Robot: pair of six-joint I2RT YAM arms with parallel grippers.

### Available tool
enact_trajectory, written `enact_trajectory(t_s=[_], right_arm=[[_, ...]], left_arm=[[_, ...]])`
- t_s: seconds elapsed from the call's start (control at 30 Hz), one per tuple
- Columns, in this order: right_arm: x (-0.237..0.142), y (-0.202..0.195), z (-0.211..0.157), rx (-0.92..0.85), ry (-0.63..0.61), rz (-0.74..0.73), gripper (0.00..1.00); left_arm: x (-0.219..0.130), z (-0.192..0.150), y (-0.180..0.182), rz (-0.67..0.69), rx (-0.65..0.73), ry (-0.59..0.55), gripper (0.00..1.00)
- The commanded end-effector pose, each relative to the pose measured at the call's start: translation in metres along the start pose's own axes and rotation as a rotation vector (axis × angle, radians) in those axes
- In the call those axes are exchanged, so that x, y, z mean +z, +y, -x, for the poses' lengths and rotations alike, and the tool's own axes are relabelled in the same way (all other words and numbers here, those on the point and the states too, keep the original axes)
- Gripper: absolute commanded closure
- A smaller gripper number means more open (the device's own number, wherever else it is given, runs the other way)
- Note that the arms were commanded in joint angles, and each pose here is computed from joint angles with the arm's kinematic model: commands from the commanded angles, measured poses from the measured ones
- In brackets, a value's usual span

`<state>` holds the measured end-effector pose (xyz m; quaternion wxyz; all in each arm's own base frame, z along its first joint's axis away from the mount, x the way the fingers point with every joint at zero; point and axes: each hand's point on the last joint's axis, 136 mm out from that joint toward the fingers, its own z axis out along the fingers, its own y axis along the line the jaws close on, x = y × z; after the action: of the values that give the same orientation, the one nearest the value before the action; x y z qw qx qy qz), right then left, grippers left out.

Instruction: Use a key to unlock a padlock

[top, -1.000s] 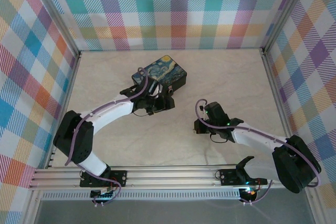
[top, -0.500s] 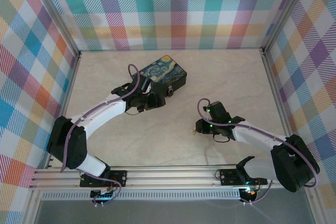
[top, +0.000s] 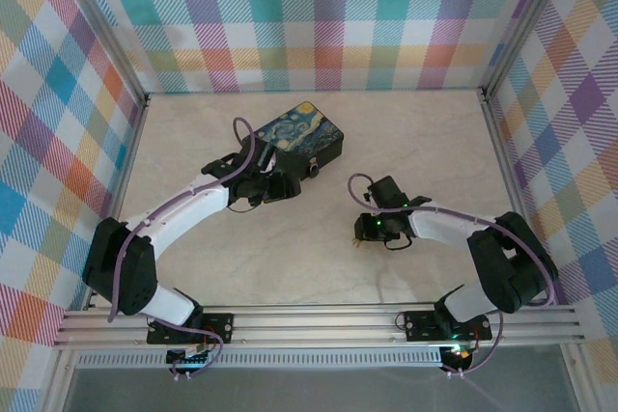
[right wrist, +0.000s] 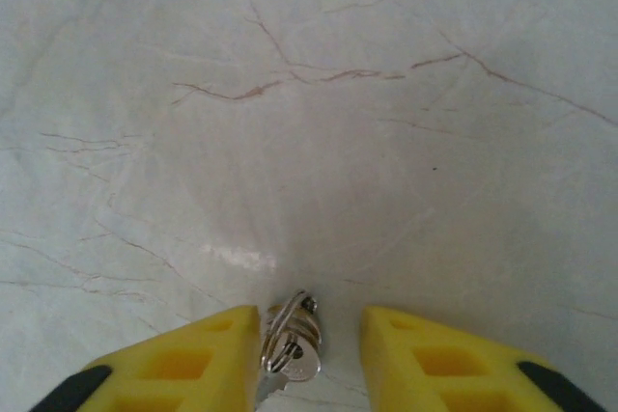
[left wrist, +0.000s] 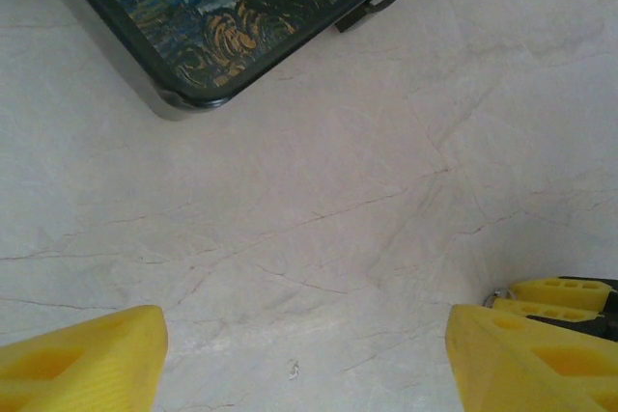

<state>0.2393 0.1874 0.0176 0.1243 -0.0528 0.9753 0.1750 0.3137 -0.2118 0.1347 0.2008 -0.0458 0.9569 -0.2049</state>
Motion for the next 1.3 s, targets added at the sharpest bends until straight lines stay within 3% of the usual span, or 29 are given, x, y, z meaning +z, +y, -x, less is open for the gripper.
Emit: enact_trajectory(t_s=[0.0,0.47,0.83,1.07,1.27], right_arm=[[0.009,-0.008,-0.012,0.024,0.061,-0.039,0.71],[0.008,0.001,-0.035,0.113,0.089,-0.072,0.70],[0.001,0.018,-0.021,0.138,0.045,-0.018,0.70],[0.009,0.015,-0.032,0.136,0.078,-0.046,0.73],[0.021,-0.007,-0.049,0.166,0.127,-0.154,0.81]], left_arm=[[-0.012,0.001,0.012,0.037,0.020,-0.016,0.24],[-0.013,0.000,0.013,0.028,0.028,-0.021,0.24],[-0.021,-0.004,0.017,0.027,0.031,-0.039,0.24],[-0.024,-0.003,0.018,0.023,0.022,-0.053,0.24],[-0.027,-0.002,0.017,0.021,0.026,-0.059,0.24]])
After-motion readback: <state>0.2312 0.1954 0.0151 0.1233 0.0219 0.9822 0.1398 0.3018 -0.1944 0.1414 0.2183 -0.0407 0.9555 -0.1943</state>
